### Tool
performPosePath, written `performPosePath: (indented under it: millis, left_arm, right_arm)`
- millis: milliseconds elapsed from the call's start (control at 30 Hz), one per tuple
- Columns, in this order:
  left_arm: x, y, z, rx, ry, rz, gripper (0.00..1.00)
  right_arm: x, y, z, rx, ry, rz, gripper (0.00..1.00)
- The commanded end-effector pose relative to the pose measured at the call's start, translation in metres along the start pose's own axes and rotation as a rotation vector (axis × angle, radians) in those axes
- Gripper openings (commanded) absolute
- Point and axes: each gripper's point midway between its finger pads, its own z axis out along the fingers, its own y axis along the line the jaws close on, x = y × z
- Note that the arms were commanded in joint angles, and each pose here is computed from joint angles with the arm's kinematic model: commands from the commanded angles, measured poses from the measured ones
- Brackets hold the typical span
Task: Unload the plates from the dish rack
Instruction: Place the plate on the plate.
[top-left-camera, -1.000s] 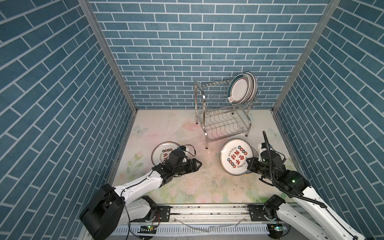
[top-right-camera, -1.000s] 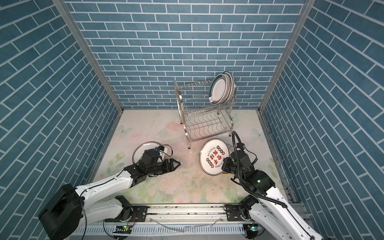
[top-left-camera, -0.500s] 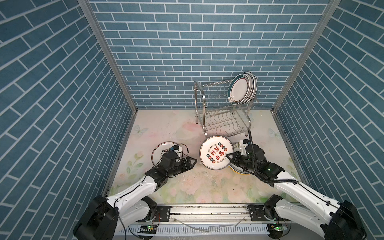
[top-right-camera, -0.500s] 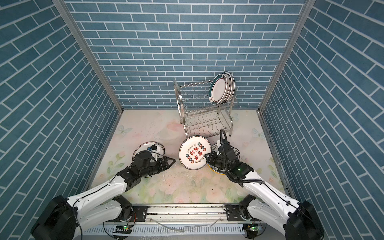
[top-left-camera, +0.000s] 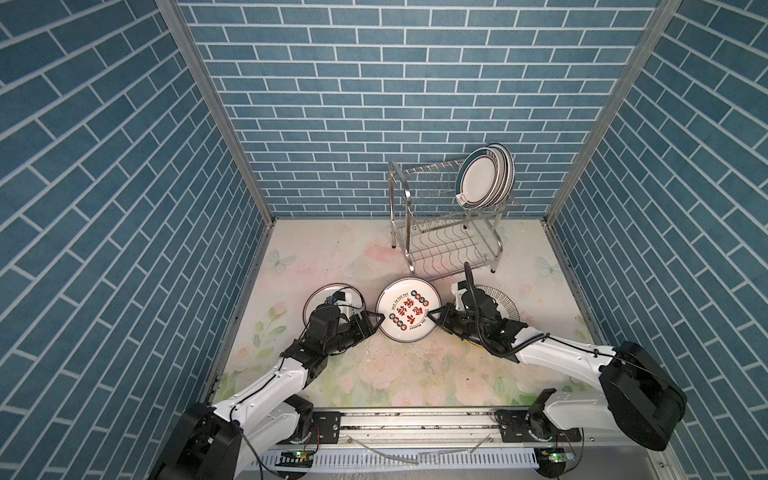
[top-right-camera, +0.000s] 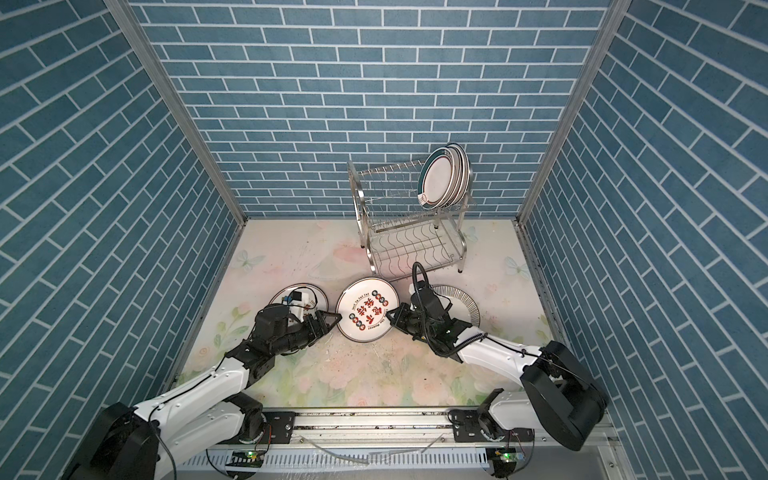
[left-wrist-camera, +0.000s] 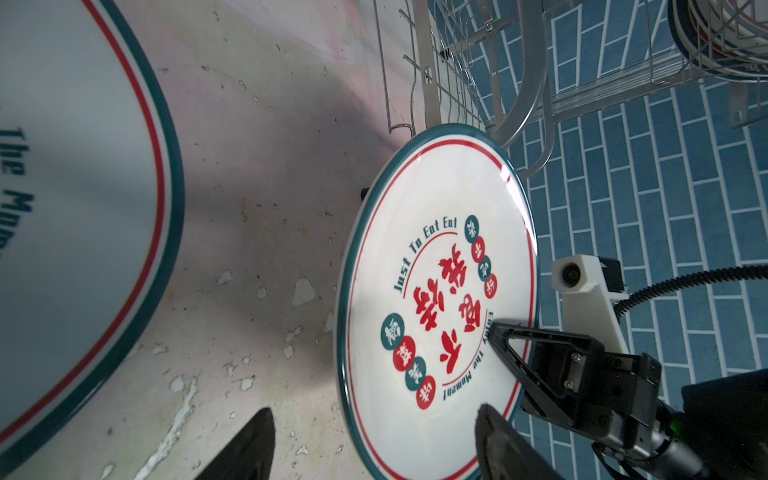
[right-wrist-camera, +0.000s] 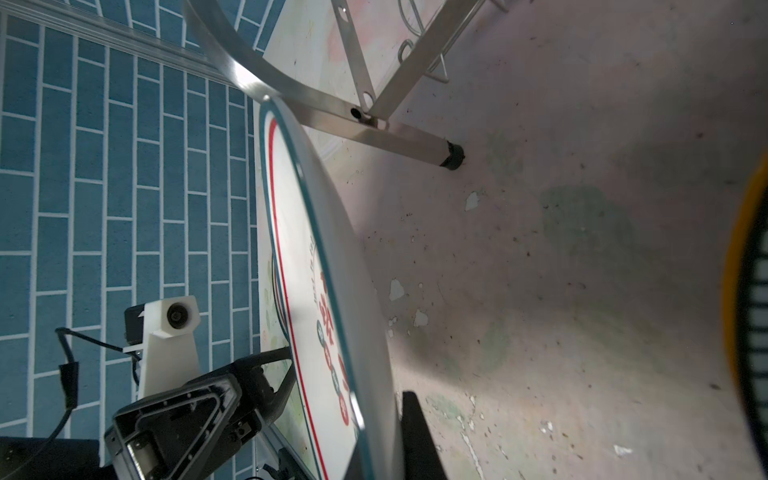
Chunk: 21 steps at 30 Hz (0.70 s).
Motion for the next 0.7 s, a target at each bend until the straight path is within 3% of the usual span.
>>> performPosePath:
  millis: [0,300,667]
  left_arm:
    - [-0.005,0.000,-0.002,0.029,-0.010,-0.002,0.77]
    - [-0.020,-0.016,0.005,0.058,-0.013,-0.001,0.65]
    - [-0.023,-0.014,0.004,0.044,-0.024,-0.005,0.37]
  right_arm:
    - [-0.017,0.068,0.000,-0.225,-0.029,0.022,0.00]
    - [-0.007,0.096,0.011,-0.307,0.005,0.046,0.00]
    - [0.000,0.099,0.025,-0.321,0.044,0.051,0.00]
